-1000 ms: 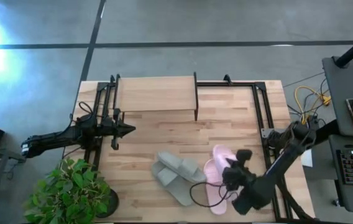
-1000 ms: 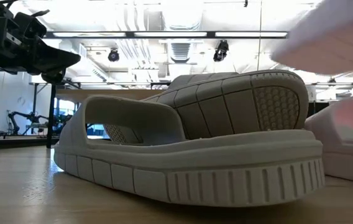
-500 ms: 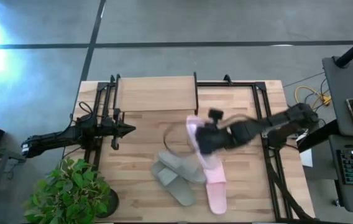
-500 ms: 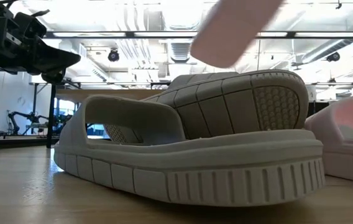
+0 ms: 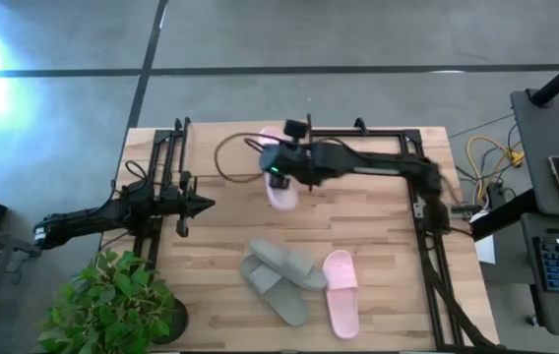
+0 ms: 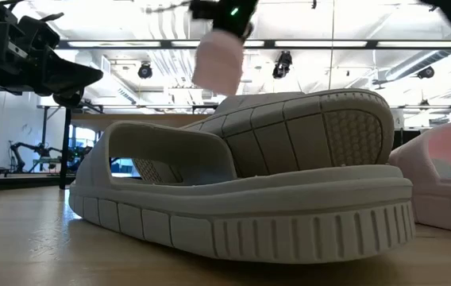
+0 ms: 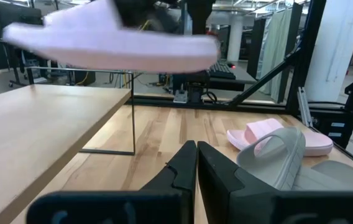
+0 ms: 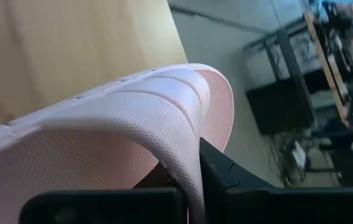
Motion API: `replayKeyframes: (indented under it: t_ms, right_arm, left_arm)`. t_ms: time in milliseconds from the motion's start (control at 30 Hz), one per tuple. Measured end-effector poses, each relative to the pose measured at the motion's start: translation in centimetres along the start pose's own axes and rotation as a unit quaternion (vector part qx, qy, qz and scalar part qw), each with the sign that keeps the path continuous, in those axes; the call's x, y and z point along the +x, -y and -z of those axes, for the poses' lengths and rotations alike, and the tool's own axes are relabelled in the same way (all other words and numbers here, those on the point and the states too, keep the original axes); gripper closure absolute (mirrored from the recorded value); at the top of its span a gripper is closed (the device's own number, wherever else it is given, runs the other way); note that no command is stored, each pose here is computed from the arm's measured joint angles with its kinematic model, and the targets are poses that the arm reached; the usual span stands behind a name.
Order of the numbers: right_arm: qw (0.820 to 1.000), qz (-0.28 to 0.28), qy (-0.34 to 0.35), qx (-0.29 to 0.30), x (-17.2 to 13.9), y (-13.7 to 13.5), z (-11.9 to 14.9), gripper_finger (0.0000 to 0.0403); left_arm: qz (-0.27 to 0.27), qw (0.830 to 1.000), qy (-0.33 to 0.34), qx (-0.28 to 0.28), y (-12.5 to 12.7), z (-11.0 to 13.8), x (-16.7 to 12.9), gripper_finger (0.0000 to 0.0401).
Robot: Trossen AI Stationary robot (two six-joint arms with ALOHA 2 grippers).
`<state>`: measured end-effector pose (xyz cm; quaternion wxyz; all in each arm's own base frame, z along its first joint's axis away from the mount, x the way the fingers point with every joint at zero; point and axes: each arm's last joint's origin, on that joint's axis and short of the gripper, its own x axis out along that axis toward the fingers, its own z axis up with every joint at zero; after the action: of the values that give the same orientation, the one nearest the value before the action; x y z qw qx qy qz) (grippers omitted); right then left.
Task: Pick and place slides into the shelf
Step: Put the right pink slipper on the shelf
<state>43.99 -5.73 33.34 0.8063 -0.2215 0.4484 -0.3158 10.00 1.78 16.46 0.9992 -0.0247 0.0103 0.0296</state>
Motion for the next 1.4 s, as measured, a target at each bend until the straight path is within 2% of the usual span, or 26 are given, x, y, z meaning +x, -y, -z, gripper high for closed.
replayKeyframes:
  t_ms: [167,300,433,667,867,1033,1400]
  right_arm:
    - [0.999,0.009,-0.049,-0.002,4.9,0.1,-1.2,0.0394]
    - [0.997,0.011,-0.062,-0.038,7.4,0.4,-0.4,0.0394]
    - [0.996,0.02,-0.074,-0.052,8.2,1.7,0.1,0.0394]
    - [0.997,0.018,-0.018,-0.066,9.4,3.5,-0.7,0.0394]
    - [0.998,0.006,-0.04,-0.051,10.9,3.8,0.3,0.0391]
    - [1.0,0.009,-0.021,-0.005,11.2,4.0,0.0,0.0361]
    - [0.999,-0.011,-0.037,0.0,11.2,3.7,0.5,0.0269]
  left_arm:
    - [0.0,1.0,0.0,0.0,0.0,0.0,0.0,0.0401]
    - [0.0,1.0,0.001,0.0,0.0,0.0,0.0,0.0401]
    - [0.0,1.0,0.001,0.0,0.0,0.0,0.0,0.0401]
    - [0.0,1.0,0.002,0.0,0.0,0.0,0.0,0.0401]
    - [0.0,1.0,0.002,0.0,0.0,0.0,0.0,0.0401]
    - [0.0,1.0,0.001,0.0,0.0,0.0,0.0,0.0401]
    - [0.0,1.0,0.001,0.0,0.0,0.0,0.0,0.0401]
